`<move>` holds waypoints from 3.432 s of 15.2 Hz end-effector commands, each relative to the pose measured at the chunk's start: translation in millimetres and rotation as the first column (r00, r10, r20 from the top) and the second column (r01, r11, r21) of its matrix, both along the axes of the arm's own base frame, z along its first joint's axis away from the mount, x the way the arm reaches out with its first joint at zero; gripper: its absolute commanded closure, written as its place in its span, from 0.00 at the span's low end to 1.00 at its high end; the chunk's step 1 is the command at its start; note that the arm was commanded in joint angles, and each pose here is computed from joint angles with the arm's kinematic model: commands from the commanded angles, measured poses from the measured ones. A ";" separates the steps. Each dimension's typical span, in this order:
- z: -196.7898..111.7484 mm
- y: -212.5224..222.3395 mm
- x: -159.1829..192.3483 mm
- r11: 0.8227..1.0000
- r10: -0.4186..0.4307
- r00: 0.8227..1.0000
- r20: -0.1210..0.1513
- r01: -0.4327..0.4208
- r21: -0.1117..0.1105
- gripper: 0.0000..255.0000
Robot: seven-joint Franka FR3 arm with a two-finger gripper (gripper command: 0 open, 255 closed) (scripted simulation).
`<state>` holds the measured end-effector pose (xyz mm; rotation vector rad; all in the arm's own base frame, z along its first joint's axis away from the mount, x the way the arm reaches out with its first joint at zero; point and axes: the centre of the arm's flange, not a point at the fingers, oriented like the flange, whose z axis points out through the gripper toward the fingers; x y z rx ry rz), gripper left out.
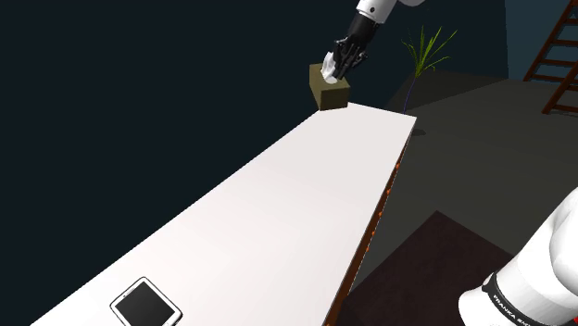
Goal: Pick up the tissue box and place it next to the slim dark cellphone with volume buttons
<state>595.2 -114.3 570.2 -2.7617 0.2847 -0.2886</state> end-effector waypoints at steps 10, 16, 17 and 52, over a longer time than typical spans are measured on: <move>17.9 83.9 -39.8 1.000 0.000 1.000 0.000 0.000 0.000 1.00; 18.3 155.2 -74.2 1.000 0.000 1.000 0.000 0.000 0.000 1.00; 18.3 167.1 -79.9 1.000 0.000 1.000 0.000 0.000 0.000 1.00; 20.5 583.3 -280.5 1.000 0.000 1.000 0.000 0.000 0.000 1.00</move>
